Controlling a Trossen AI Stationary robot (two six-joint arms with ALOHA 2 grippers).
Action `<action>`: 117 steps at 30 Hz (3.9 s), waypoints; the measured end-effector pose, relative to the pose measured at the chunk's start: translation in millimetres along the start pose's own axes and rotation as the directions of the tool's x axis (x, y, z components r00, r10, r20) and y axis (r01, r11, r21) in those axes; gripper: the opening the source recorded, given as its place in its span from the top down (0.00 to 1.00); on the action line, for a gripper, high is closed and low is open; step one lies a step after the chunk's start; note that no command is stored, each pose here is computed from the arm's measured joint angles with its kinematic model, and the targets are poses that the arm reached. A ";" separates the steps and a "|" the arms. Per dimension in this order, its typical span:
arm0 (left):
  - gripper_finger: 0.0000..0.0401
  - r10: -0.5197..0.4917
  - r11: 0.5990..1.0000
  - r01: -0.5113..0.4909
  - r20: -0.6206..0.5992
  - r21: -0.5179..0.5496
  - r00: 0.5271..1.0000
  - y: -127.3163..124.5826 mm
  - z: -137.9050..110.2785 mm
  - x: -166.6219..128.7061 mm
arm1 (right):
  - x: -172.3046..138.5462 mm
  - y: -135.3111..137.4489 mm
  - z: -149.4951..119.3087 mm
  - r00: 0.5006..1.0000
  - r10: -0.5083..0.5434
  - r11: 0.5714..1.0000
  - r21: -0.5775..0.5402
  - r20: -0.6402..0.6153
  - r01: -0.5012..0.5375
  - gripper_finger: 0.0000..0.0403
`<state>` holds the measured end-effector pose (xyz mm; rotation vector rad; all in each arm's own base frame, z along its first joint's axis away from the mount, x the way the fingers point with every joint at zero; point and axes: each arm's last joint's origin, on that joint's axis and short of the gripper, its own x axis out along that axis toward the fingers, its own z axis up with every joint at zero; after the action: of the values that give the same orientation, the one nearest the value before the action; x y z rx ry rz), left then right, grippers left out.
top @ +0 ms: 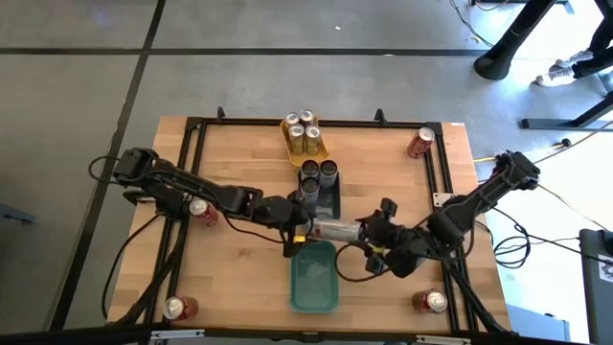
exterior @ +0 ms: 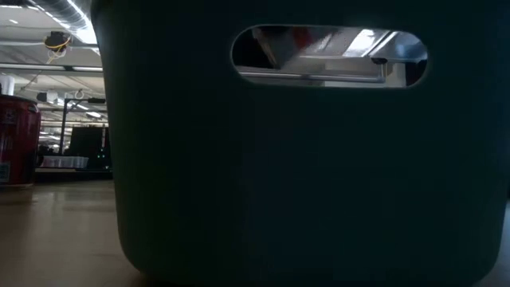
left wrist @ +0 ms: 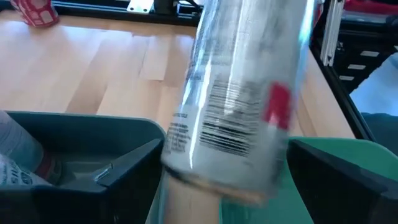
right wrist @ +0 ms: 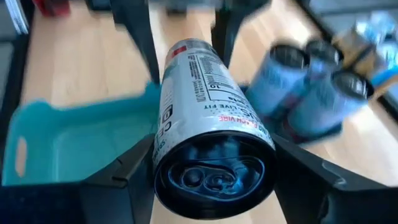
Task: Sort soda cans
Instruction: Put the black soda can into the dark green bin
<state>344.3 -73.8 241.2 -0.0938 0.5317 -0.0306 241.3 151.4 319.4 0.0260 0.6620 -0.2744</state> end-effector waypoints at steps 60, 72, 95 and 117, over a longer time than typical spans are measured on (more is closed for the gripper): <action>0.97 0.012 0.993 -0.017 0.047 0.115 0.999 -2.6 8.0 1.5 | 29.1 -20.6 36.5 0.969 -0.154 0.985 -0.051 0.191 0.166 0.40; 0.97 0.055 0.996 -0.049 -0.078 0.078 0.995 2.1 14.7 -60.0 | 61.6 -43.1 39.1 0.964 -0.243 0.968 -0.042 0.105 0.248 0.40; 0.99 0.068 0.997 -0.064 -0.129 0.032 0.989 2.4 10.0 -63.2 | 131.6 -59.3 23.8 0.926 -0.374 0.924 0.070 -0.050 0.377 0.40; 0.99 0.066 0.998 -0.065 -0.126 0.014 0.990 1.9 10.1 -63.2 | 161.7 -74.4 -1.0 0.908 -0.405 0.867 0.268 -0.107 0.419 0.39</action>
<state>295.0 -67.8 281.6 -0.0647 0.6607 0.0250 343.3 40.5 224.7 0.1700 0.6669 -0.7871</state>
